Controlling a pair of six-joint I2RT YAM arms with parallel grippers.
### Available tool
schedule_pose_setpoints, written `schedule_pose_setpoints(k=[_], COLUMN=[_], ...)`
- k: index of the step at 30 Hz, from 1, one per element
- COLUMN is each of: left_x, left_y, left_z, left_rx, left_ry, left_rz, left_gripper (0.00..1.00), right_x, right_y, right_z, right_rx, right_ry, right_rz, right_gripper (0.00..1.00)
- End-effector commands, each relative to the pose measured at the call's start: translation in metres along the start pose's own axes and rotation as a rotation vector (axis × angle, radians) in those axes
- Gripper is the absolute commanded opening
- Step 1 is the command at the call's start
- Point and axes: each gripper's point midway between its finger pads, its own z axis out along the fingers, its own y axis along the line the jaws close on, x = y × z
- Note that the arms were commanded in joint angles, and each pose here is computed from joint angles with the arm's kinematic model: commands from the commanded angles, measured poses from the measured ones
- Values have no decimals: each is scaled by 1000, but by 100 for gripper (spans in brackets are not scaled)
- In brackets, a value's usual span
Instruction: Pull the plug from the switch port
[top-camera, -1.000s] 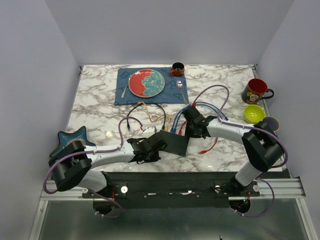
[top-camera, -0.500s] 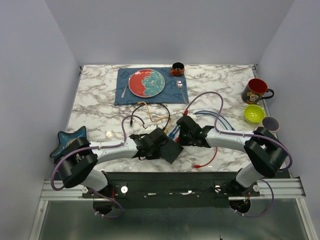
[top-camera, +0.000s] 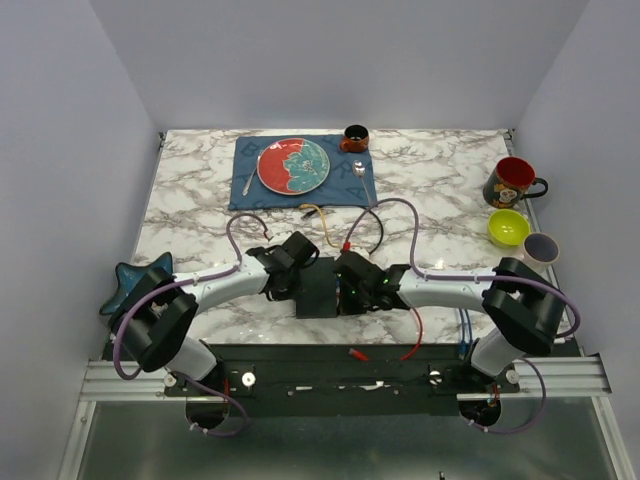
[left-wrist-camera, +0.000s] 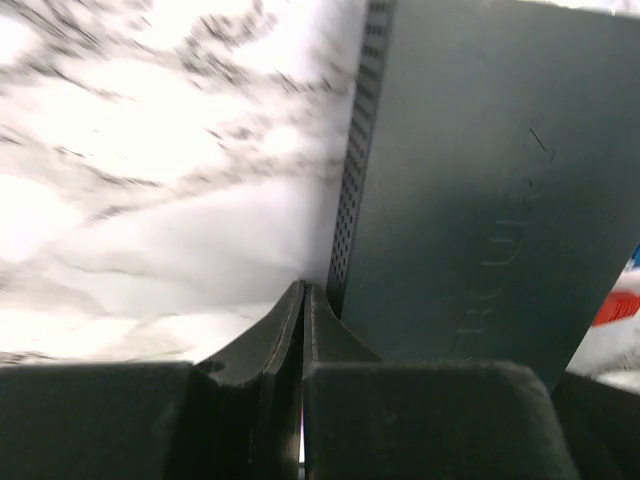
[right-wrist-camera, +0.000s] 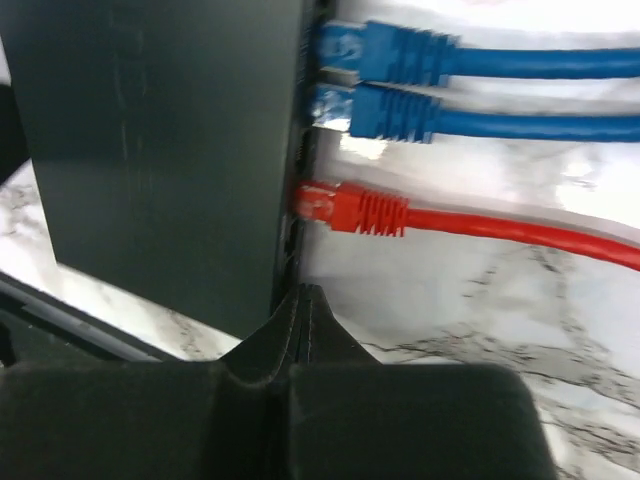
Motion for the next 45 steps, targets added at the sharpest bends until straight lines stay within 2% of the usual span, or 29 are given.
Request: schedule_pose_setpoints(k=[1,7,9,11,14,15,16,18,20,23,26,27,31,37,45], left_x=[-39,-63,-72,-80,-92,-94,-94,-89,-74,-45,-13,-7,20,30,42], left_y=[-31,-23,-12,-4,9,12,14,16,17,14,7,4,-3,-11,-19], left_z=[-13,-22,-25,-36,-55,-60,-68,-73,-74,-68,-59,-57,-44,-33,-10], left_rx=[83,72,38,16,-5,-7,10,34,85,146,191,204,228,247,213], left_ry=[-100,-140,-158,-196,-279,-299,-319,-324,-306,-258,-212,-202,-155,-121,-45], left_rz=[-8,-41,-51,-59,-88,-98,-119,-140,-166,-152,-106,-116,-88,-49,-12], left_gripper=[12,12,13,14,23,33,38,43,43,42,28,19,4,0,0], right_x=[-14,-42,-58,-74,-98,-103,-106,-124,-141,-165,-186,-190,-204,-215,-186], right_y=[71,107,114,103,80,72,60,37,13,-13,-31,-34,-54,-58,-66], right_z=[-8,-11,-19,-35,-61,-66,-69,-76,-75,-68,-54,-49,-20,7,32], right_rx=[-212,-286,-276,-208,-125,-104,-71,-31,10,73,124,132,179,175,167], right_ry=[16,-20,-68,-146,-249,-266,-266,-296,-304,-308,-294,-286,-245,-178,-64], right_rz=[9,-62,-84,-114,-131,-126,-127,-85,-52,-29,-11,-6,33,44,50], right_gripper=[1,1,1,1,1,1,1,1,1,1,1,1,1,1,1])
